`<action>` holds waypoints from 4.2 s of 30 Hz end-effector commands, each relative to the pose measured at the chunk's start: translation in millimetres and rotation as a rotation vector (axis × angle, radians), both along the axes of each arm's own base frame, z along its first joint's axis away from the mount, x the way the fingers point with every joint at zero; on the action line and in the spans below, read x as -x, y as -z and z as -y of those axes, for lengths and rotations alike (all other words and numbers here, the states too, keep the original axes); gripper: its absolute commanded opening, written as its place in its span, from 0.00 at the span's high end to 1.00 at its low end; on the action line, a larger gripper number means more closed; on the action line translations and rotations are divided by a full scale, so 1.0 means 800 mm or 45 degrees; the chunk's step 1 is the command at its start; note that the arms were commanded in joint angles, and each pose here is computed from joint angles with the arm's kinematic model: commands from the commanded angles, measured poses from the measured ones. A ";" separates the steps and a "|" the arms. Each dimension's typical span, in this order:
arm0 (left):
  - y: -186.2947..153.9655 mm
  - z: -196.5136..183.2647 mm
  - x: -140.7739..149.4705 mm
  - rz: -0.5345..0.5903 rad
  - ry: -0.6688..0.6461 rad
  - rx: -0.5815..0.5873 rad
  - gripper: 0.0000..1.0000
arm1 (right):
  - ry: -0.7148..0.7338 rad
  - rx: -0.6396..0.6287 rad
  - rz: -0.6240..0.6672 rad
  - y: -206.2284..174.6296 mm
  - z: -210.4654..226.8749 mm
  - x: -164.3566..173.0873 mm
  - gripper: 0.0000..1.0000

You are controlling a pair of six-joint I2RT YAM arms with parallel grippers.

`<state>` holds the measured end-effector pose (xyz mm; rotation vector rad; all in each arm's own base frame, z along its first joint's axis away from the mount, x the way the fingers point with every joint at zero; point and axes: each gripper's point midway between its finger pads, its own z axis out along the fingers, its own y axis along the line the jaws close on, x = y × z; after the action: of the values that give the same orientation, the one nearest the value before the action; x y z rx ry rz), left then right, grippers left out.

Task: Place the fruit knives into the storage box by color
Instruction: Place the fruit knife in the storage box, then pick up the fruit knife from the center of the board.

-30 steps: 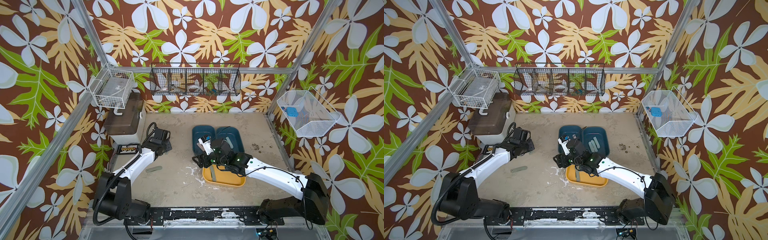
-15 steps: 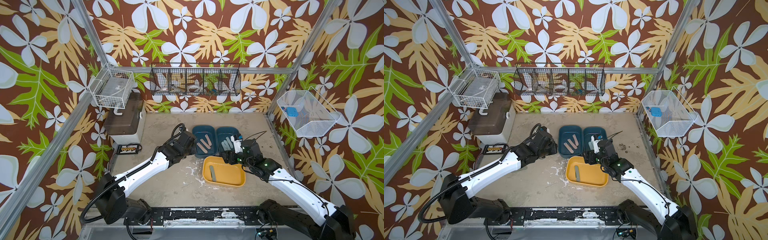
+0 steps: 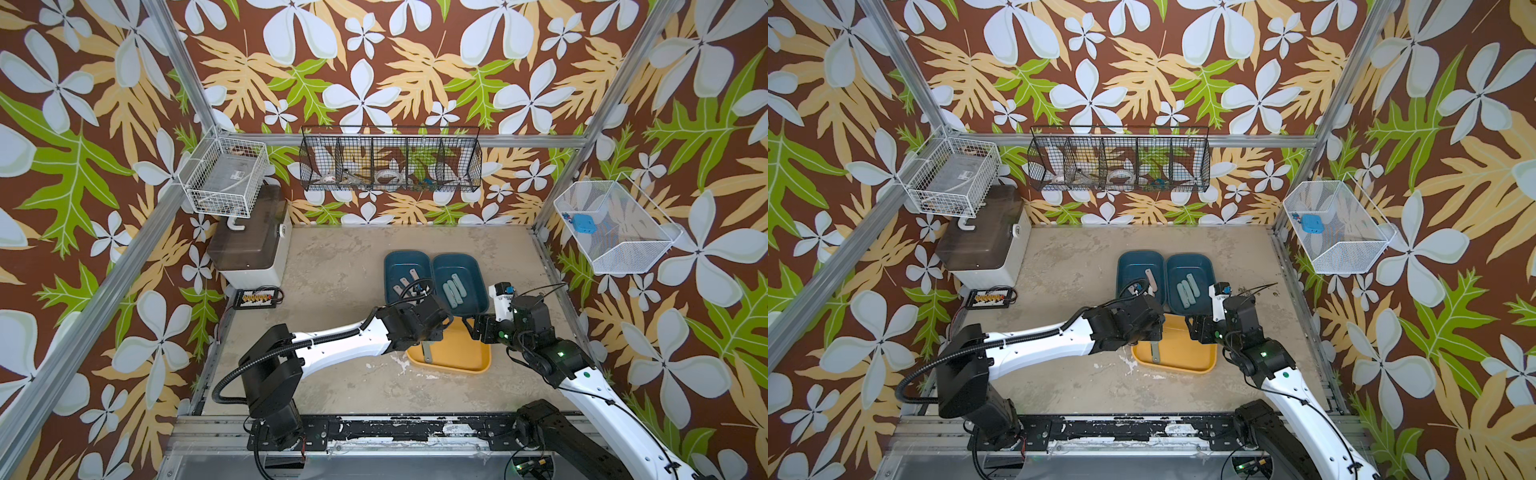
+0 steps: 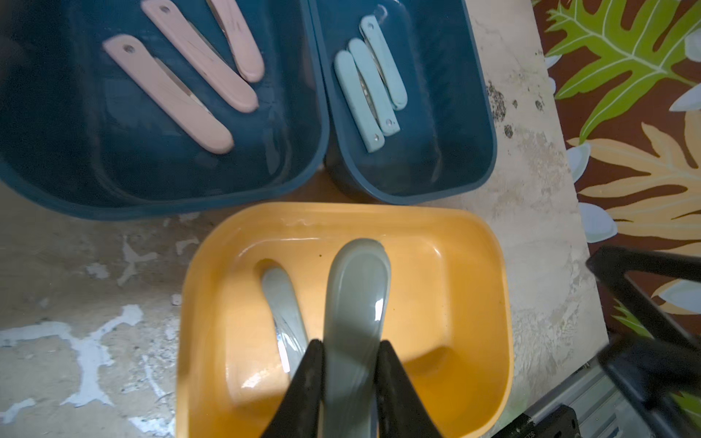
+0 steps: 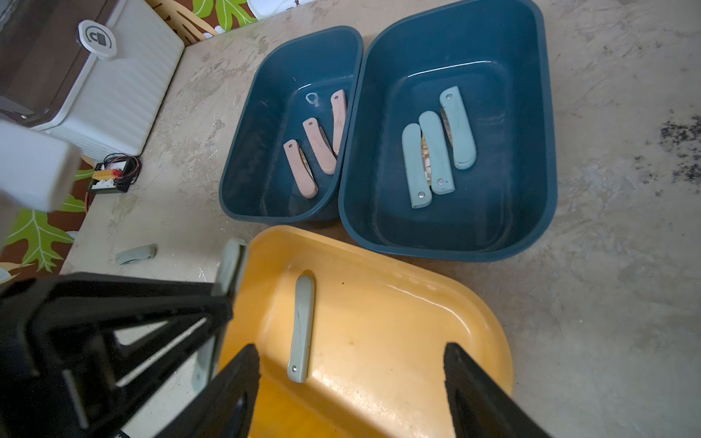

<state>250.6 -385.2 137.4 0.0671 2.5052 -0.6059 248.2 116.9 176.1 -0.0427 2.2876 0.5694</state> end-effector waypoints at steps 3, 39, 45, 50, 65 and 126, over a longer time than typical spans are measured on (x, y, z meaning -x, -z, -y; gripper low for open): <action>0.014 0.031 0.001 -0.035 -0.010 0.059 0.75 | 0.022 -0.024 0.000 -0.007 0.000 0.000 0.23; -0.058 -0.123 -0.044 0.145 -0.414 0.107 0.37 | -0.115 -0.195 0.103 -0.067 -0.038 -0.020 0.23; -0.037 -0.242 -0.045 0.097 -0.722 0.196 0.28 | -0.248 -0.248 0.076 -0.065 -0.080 -0.026 0.24; -0.003 -0.317 -0.037 0.014 -0.998 0.287 0.21 | -0.393 -0.223 0.057 -0.060 -0.146 -0.017 0.24; 0.099 -0.437 -0.042 -0.270 -1.468 0.342 0.13 | -0.549 -0.168 0.015 -0.040 -0.232 -0.009 0.25; 0.138 -0.465 -0.063 -0.379 -0.640 -0.430 0.29 | -0.509 -0.140 0.017 -0.040 -0.230 -0.017 0.24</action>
<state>303.7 -17.9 28.9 -0.6045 2.7045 -0.0409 260.2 300.2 200.9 -0.4603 2.2660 0.8936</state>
